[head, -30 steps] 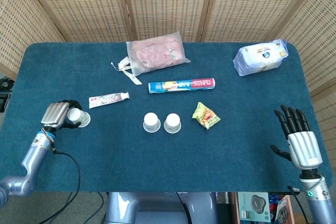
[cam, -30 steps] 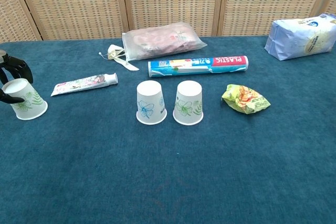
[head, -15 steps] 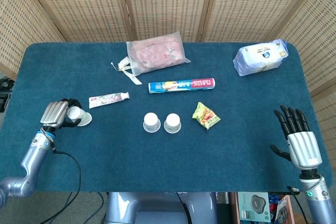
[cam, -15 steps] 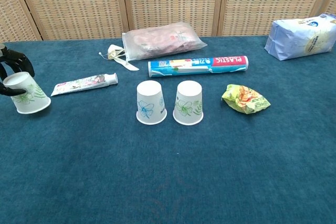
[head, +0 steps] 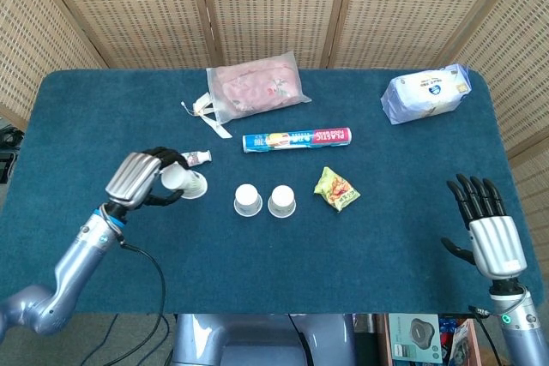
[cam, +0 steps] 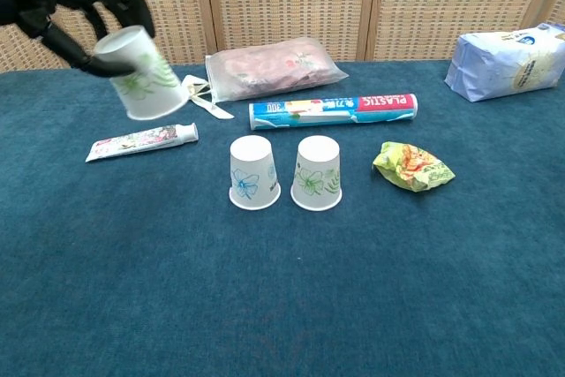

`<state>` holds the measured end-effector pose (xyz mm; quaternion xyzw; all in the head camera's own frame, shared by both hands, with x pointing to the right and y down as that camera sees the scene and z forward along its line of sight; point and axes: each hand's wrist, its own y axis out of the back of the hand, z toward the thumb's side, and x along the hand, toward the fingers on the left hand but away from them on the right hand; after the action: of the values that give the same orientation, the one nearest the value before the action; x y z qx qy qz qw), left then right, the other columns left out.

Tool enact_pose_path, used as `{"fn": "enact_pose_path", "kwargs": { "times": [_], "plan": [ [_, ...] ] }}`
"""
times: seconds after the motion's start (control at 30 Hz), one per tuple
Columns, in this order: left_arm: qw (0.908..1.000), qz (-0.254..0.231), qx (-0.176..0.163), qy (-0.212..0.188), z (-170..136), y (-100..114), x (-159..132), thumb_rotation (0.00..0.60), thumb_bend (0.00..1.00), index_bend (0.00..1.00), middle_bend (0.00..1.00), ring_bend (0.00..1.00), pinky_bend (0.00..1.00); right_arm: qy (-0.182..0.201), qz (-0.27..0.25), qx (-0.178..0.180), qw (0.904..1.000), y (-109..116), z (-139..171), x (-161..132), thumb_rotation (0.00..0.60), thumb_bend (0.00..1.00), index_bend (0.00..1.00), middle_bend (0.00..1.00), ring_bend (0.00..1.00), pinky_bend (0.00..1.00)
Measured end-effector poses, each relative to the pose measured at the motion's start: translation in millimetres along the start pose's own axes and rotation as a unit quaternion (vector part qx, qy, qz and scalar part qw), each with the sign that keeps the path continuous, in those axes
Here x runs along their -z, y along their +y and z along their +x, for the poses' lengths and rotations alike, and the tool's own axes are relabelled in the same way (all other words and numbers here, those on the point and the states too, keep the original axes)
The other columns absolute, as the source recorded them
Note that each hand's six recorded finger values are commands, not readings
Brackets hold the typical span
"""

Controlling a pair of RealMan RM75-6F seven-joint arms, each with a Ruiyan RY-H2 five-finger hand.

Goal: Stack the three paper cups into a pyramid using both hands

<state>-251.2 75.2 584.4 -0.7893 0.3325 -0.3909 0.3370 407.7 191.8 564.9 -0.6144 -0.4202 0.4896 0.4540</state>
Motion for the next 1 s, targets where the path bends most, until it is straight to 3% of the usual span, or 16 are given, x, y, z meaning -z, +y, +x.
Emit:
{"fn": "enact_pose_path", "kwargs": {
  "times": [0.17, 0.37, 0.67, 1.0],
  "plan": [
    [0.9983, 0.040, 0.019, -0.040, 25.0, 7.2, -50.7, 0.600, 0.32, 0.43, 0.41, 0.32, 0.41, -0.002, -0.001, 0.000, 1.0000, 1.1, -0.3, 0.8, 0.600, 0.02, 0.00, 0.13, 0.03, 0.05],
    [0.9948, 0.073, 0.051, -0.050, 48.0, -6.1, -80.8, 0.600, 0.32, 0.43, 0.41, 0.32, 0.41, -0.009, -0.001, -0.004, 1.0000, 0.2, -0.1, 3.8, 0.600, 0.02, 0.00, 0.13, 0.03, 0.05],
    [0.9911, 0.088, 0.090, -0.043, 72.6, -55.9, -97.5, 0.600, 0.32, 0.43, 0.41, 0.32, 0.41, -0.014, -0.007, -0.003, 0.9999, 2.3, -0.2, 7.6, 0.600, 0.02, 0.00, 0.13, 0.03, 0.05],
    [0.9908, 0.101, 0.083, -0.036, 87.1, -66.7, -101.3, 0.600, 0.32, 0.43, 0.41, 0.32, 0.41, -0.019, -0.012, -0.002, 0.9997, 3.4, -0.8, 11.0, 0.600, 0.02, 0.00, 0.13, 0.03, 0.05]
  ]
}}
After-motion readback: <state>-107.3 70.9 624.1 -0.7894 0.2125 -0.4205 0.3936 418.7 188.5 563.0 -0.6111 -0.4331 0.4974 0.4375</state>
